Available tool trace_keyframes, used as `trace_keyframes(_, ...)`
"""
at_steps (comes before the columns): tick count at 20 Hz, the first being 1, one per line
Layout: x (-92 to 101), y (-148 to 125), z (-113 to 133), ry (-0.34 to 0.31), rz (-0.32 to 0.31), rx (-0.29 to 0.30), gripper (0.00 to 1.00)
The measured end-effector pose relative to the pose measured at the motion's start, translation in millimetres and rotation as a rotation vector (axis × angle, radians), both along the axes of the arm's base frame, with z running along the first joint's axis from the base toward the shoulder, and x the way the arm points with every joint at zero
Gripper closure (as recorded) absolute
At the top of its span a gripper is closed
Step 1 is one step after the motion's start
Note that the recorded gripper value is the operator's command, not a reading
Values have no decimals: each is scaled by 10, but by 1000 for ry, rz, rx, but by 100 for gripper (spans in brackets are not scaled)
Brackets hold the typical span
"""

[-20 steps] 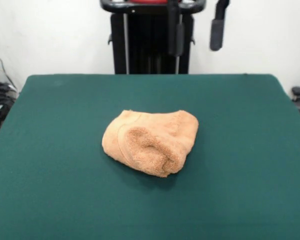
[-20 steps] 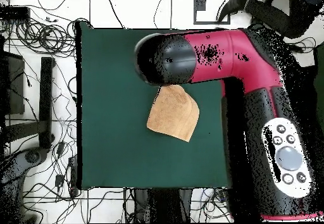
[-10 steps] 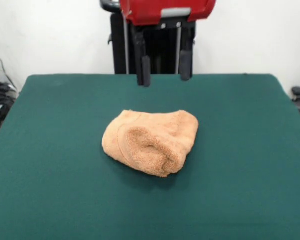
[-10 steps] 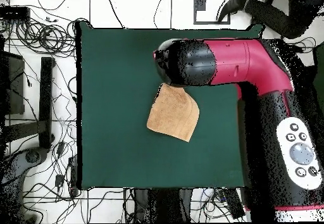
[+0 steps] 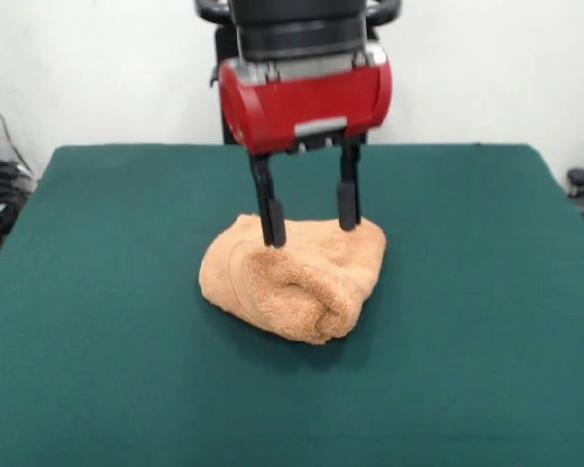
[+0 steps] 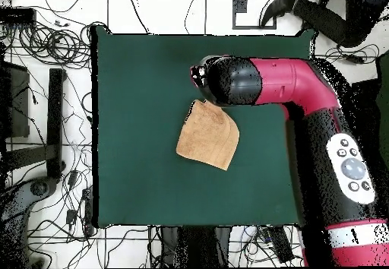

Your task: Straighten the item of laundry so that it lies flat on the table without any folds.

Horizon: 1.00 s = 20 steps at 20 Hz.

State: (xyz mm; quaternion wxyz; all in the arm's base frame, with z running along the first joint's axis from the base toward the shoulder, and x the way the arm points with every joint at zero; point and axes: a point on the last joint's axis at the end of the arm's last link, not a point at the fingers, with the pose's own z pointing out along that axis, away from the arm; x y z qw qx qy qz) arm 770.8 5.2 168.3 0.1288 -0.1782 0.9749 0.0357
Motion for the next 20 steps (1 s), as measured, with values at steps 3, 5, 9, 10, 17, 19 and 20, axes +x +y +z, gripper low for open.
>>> trace_keyframes(3, -62, 45, -175, 20, 4, 16, 0)
trace_keyframes(5, -88, 63, -223, 28, 6, 21, 0)
trace_keyframes(9, -155, 102, -348, 52, 11, 32, 0)
trace_keyframes(10, -167, 110, -369, 56, 12, 34, 0)
trace_keyframes(17, -194, 185, -406, 64, 22, 48, 0)
trace_keyframes(19, -185, 197, -395, 61, 23, 53, 0)
trace_keyframes(20, -179, 198, -387, 59, 24, 56, 0)
